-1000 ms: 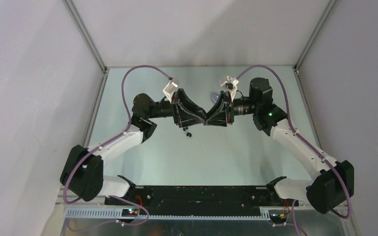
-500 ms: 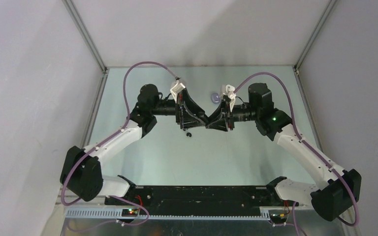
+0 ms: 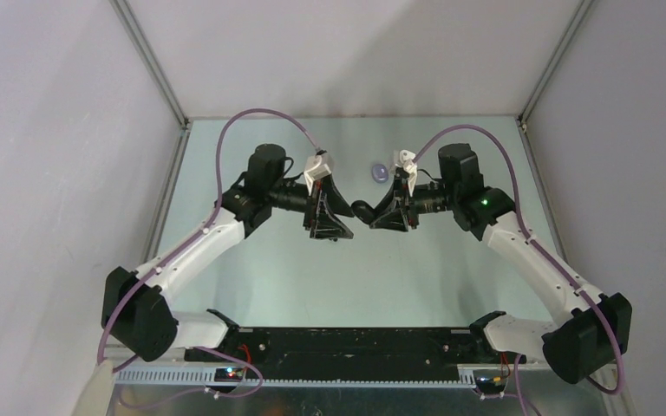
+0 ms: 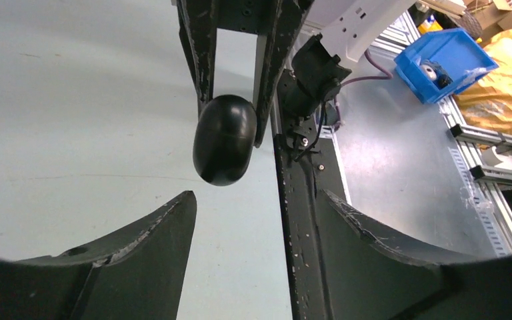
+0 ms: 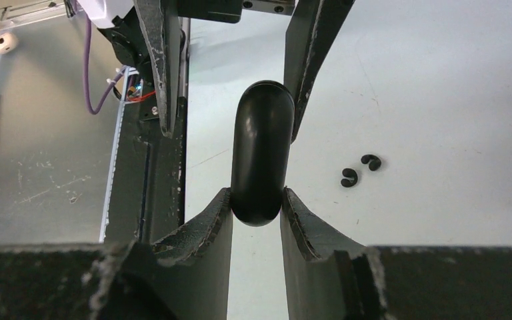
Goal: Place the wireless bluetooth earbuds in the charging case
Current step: Pick up the charging case at the center of the board.
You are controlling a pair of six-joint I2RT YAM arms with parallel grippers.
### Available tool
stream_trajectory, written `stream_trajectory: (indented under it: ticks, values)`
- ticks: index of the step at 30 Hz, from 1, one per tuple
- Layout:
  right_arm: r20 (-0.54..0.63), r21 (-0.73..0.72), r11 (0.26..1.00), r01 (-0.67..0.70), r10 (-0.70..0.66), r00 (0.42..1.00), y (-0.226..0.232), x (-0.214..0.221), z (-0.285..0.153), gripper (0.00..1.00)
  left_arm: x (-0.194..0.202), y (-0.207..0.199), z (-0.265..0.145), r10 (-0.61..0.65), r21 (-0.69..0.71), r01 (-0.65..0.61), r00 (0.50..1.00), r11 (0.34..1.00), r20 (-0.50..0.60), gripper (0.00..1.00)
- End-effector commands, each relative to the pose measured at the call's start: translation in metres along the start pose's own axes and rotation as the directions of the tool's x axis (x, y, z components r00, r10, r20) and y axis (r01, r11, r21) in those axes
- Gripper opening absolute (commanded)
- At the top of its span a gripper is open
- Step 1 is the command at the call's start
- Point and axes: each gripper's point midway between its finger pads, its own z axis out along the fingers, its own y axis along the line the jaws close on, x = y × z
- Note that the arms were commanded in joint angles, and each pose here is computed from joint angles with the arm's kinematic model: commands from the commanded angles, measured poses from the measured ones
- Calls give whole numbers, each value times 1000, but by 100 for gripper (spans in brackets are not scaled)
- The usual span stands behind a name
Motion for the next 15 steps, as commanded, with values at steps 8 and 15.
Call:
stream_trajectory:
  ticks: [8, 15]
  values:
    - [89, -155, 988, -28, 43, 995, 19, -31, -2, 7, -11, -24, 6, 64, 82, -63, 998, 995, -3, 66]
    - [69, -199, 976, -84, 100, 993, 20, -25, 9, 7, -10, -24, 11, 51, 85, -50, 999, 995, -8, 59]
